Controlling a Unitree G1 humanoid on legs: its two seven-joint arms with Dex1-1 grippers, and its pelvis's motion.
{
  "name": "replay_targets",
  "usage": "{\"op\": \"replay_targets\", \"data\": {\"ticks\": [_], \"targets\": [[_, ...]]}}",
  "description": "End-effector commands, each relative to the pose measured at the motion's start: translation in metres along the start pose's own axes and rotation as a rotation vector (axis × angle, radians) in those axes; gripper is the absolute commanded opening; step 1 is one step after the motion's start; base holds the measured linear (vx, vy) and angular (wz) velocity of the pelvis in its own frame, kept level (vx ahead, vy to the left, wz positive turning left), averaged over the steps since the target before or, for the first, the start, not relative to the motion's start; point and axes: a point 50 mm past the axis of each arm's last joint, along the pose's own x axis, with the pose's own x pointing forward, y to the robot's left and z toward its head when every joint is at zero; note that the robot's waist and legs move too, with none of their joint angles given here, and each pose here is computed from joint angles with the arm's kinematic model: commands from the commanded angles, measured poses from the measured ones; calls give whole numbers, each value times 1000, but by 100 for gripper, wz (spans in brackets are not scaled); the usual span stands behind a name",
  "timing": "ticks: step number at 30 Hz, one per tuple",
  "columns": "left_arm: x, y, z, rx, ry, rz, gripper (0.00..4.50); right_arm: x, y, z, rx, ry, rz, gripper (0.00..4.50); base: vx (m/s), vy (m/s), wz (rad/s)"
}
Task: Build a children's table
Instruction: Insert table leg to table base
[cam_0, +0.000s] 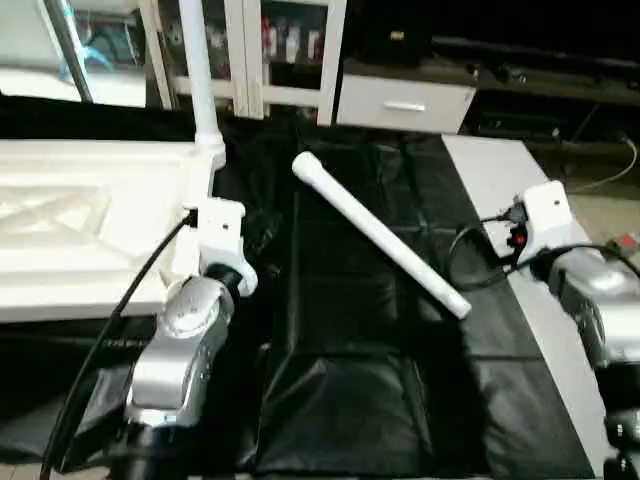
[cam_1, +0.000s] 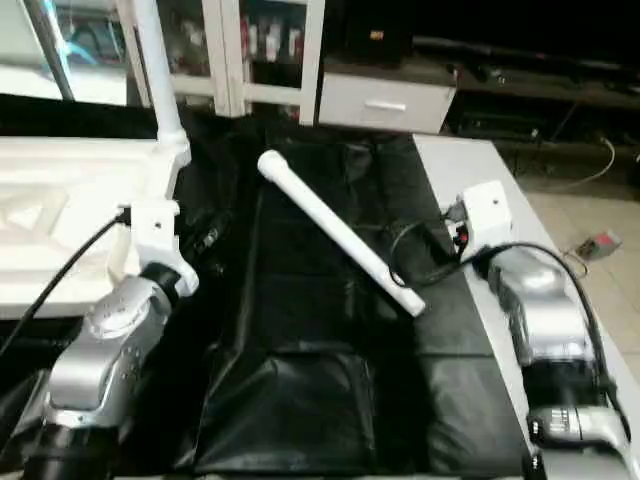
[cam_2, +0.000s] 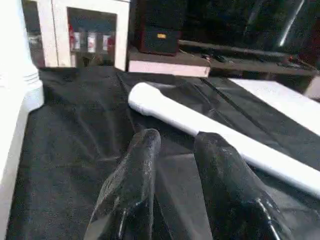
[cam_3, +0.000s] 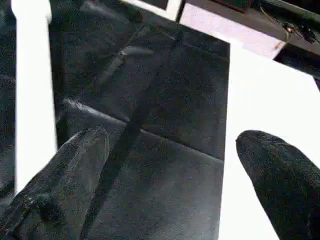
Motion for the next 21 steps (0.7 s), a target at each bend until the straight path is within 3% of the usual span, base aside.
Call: {"op": "replay_targets", "data": {"ticks": [1, 6, 13, 17, 21], "targets": [[1, -1, 4, 16, 0, -9, 146, 2, -4, -2, -38, 18, 14, 444, 0, 0, 0], [0, -3, -3, 36, 64, -42, 146, 7, 5, -19, -121, 99, 117, 444, 10, 12, 0], [-6, -12, -13, 78, 124, -151, 146, 12, 2, -31, -141, 125, 46, 444, 0, 0, 0], [-9, -16, -18, 97, 167, -210, 146, 10, 11, -33, -163, 120, 157, 444, 0, 0, 0], [-6, -17, -21, 119, 196, -240, 146, 2, 31, -35, -225, 121, 351, 444, 0, 0, 0]]}}
